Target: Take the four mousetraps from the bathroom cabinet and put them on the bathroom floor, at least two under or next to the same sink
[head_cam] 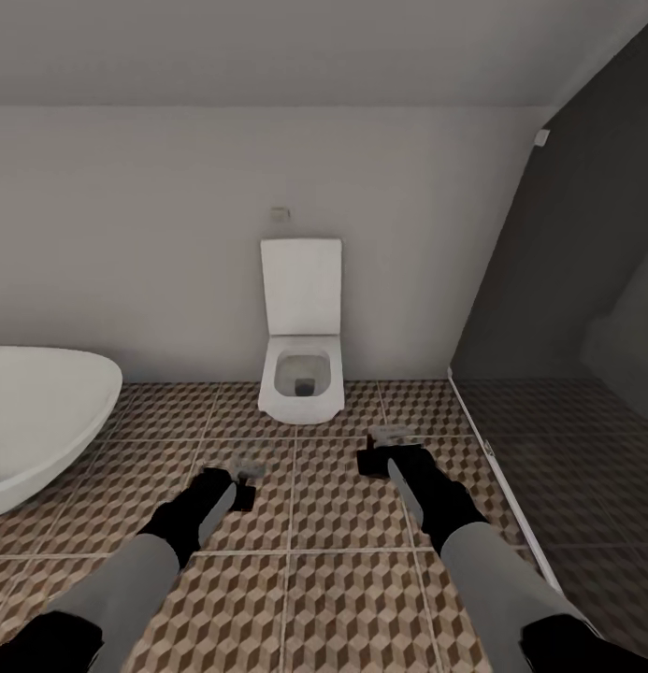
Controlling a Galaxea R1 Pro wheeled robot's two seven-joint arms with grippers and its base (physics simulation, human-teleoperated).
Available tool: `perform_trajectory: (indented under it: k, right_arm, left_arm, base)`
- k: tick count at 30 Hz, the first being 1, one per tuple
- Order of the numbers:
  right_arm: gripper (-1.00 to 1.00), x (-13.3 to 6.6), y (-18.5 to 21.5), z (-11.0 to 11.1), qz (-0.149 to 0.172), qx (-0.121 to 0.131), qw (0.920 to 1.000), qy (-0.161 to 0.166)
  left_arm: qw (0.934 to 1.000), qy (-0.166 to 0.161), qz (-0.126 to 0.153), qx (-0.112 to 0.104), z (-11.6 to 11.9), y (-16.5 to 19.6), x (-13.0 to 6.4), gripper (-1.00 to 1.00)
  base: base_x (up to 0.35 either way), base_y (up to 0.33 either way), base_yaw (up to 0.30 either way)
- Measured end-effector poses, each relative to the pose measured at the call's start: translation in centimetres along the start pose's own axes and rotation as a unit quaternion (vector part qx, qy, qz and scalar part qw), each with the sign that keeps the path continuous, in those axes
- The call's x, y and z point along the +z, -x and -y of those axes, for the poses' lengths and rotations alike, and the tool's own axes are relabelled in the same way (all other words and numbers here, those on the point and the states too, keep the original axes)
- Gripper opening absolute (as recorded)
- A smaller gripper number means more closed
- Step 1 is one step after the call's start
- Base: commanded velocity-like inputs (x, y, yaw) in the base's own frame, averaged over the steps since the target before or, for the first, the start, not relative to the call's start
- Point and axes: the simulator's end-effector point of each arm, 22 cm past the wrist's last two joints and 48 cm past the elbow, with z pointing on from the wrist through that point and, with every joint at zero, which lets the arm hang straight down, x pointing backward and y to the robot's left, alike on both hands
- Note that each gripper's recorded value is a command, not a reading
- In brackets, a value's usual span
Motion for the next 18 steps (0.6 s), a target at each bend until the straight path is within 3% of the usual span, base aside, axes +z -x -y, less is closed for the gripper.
perform_trajectory:
  k: [6,13,18]
  right_arm:
    - [-1.00,0.0,0.0,-2.1,0.000,-0.025,0.9996,0.009]
    - [-1.00,0.1,0.3,-3.1,0.009,-0.049,0.9987,0.010]
    - [-1.00,0.1,0.8,-2.7,0.021,-0.049,0.9985,0.005]
  left_arm:
    - [0.9998,0.008,0.018,-0.001,-1.2,1.8,-0.4,-1.00]
    - [0.9930,0.005,0.118,-0.013,-0.8,6.5,-1.3,-1.00]
    - [0.9871,-0.005,0.160,-0.011,0.3,9.4,-2.8,-1.00]
  base:
    - [0.000,0.000,0.000]
    - [0.000,0.000,0.000]
    - [0.000,0.000,0.000]
